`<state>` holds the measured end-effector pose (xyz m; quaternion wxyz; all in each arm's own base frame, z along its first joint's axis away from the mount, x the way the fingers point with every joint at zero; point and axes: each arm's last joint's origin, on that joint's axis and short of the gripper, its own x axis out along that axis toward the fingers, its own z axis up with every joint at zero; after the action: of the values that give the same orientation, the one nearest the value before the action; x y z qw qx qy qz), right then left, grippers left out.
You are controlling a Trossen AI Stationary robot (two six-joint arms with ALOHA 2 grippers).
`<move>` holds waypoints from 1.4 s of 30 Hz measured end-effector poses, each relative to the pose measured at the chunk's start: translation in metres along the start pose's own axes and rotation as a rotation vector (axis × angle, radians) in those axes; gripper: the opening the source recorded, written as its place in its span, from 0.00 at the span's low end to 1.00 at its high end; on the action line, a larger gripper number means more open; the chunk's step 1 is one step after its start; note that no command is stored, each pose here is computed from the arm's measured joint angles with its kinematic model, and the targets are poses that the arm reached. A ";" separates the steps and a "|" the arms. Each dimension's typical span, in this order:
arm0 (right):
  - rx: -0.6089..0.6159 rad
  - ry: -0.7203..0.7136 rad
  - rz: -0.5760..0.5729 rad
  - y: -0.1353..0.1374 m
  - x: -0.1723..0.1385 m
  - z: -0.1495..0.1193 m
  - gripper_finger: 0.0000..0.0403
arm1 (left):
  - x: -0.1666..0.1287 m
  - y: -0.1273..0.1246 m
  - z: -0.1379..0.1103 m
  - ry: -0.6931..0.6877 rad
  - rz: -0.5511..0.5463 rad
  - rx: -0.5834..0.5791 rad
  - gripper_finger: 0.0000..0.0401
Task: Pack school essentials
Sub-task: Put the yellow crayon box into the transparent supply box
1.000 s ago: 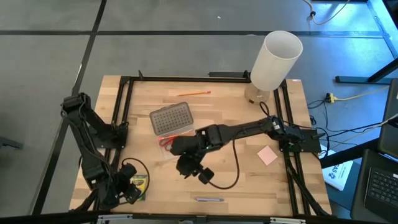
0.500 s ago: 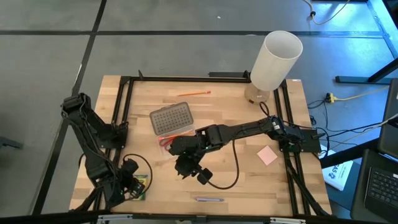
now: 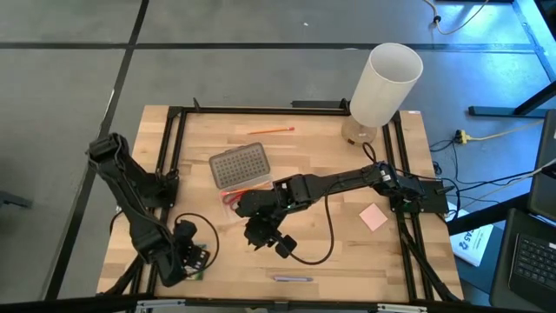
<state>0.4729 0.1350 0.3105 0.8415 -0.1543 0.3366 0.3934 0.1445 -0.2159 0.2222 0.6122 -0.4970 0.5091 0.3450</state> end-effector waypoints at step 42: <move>0.001 0.001 0.000 0.000 0.000 0.000 0.26 | 0.078 -0.010 -0.022 0.032 0.233 -0.145 0.99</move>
<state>0.4731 0.1348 0.3100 0.8414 -0.1542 0.3373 0.3931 0.1666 -0.2459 0.1495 0.5222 -0.4830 0.5467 0.4418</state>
